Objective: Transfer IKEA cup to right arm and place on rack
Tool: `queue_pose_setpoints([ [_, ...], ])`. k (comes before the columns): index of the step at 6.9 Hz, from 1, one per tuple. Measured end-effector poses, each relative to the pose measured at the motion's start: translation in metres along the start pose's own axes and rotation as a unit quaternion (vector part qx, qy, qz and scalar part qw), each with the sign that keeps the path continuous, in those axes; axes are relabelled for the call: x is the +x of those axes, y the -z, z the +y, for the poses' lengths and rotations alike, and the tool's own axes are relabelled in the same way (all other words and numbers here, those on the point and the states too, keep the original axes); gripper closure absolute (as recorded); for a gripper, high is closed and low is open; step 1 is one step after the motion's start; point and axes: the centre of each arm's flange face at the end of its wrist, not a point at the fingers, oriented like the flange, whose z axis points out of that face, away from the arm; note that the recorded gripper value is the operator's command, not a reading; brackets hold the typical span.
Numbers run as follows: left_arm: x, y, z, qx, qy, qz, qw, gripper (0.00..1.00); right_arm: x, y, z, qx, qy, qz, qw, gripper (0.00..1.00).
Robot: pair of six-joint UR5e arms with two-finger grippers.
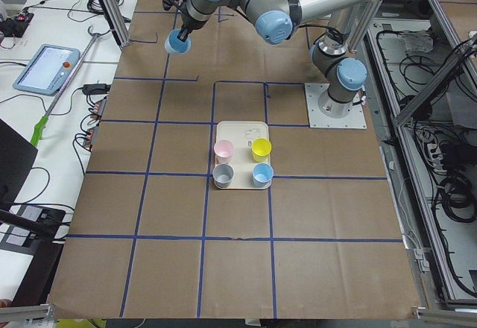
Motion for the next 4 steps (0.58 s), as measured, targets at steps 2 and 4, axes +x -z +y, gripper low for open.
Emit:
queue_pose_setpoints([
  [2,0.003,-0.036,0.019,0.096,-0.044,0.042,0.9935,0.99,-0.01,0.008,0.006,-0.003,-0.04,-0.007,0.9992,0.0],
  [4,-0.006,-0.083,0.035,0.18,-0.093,0.091,0.975,0.96,-0.01,0.016,0.011,-0.005,-0.046,-0.004,0.9989,0.0],
])
